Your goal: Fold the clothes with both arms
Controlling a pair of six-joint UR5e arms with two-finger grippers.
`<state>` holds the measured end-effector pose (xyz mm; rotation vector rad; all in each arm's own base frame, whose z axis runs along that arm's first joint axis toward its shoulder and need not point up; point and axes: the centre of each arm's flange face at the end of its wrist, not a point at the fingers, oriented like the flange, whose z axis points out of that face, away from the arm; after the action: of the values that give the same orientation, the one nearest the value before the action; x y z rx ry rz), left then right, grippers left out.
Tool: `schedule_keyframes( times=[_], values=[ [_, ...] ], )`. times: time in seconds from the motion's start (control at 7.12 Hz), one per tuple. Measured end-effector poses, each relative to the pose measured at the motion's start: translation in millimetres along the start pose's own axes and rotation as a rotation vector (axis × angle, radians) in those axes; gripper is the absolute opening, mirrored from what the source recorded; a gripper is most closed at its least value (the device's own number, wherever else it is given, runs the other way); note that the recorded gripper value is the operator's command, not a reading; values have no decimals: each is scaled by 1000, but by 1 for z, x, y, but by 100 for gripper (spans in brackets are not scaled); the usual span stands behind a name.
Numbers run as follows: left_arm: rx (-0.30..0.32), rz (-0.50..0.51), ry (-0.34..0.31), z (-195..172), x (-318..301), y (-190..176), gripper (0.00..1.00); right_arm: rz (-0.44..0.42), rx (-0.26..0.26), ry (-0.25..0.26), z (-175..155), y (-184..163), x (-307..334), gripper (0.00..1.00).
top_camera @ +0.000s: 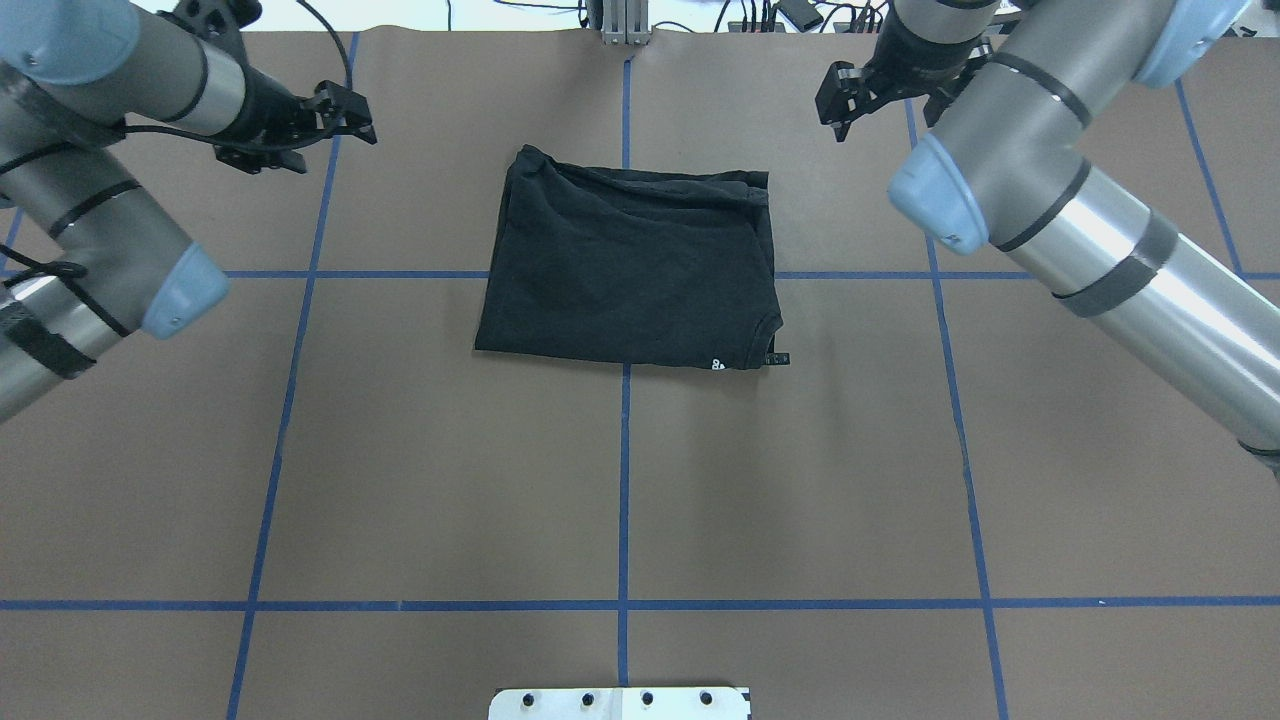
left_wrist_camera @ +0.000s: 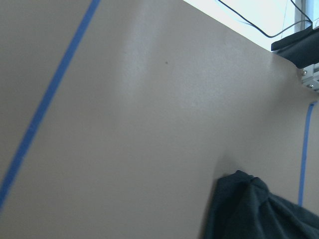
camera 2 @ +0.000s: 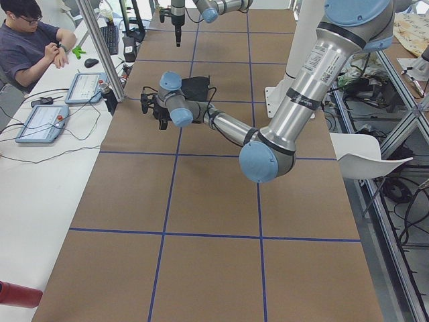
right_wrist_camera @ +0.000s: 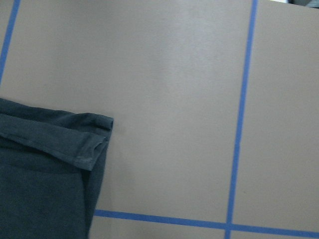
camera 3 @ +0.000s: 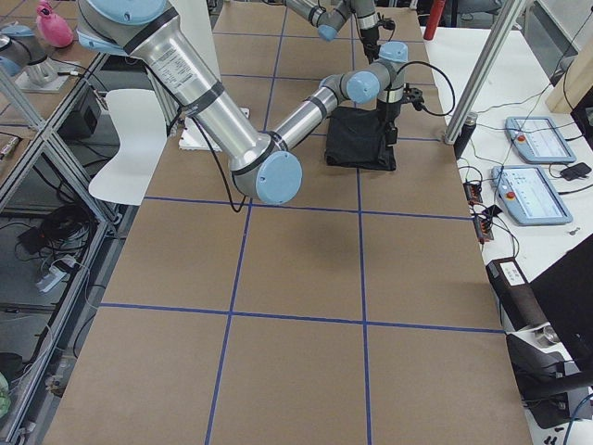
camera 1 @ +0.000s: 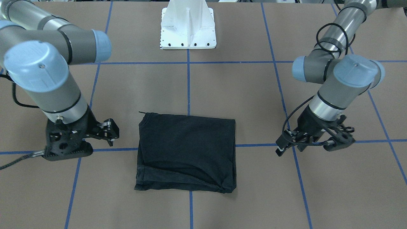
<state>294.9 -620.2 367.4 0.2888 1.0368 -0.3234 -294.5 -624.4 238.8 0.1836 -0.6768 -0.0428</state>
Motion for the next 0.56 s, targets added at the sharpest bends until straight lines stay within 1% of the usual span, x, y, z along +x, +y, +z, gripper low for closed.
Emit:
schedule_keyframes(
  times=[0.14,0.28,0.42,0.56],
  values=[
    [28,96,-35,-22,-50,-6,100,34,4,5,-15,8,37,100],
    [51,181,-80,-44,-101,-11,100,55,-5,2,-21,12,71,100],
    [67,266,-127,-62,-147,-17,100,51,-14,12,-20,13,106,100],
    [79,339,-169,-81,-187,-25,100,17,-26,31,-16,16,145,100]
  ],
)
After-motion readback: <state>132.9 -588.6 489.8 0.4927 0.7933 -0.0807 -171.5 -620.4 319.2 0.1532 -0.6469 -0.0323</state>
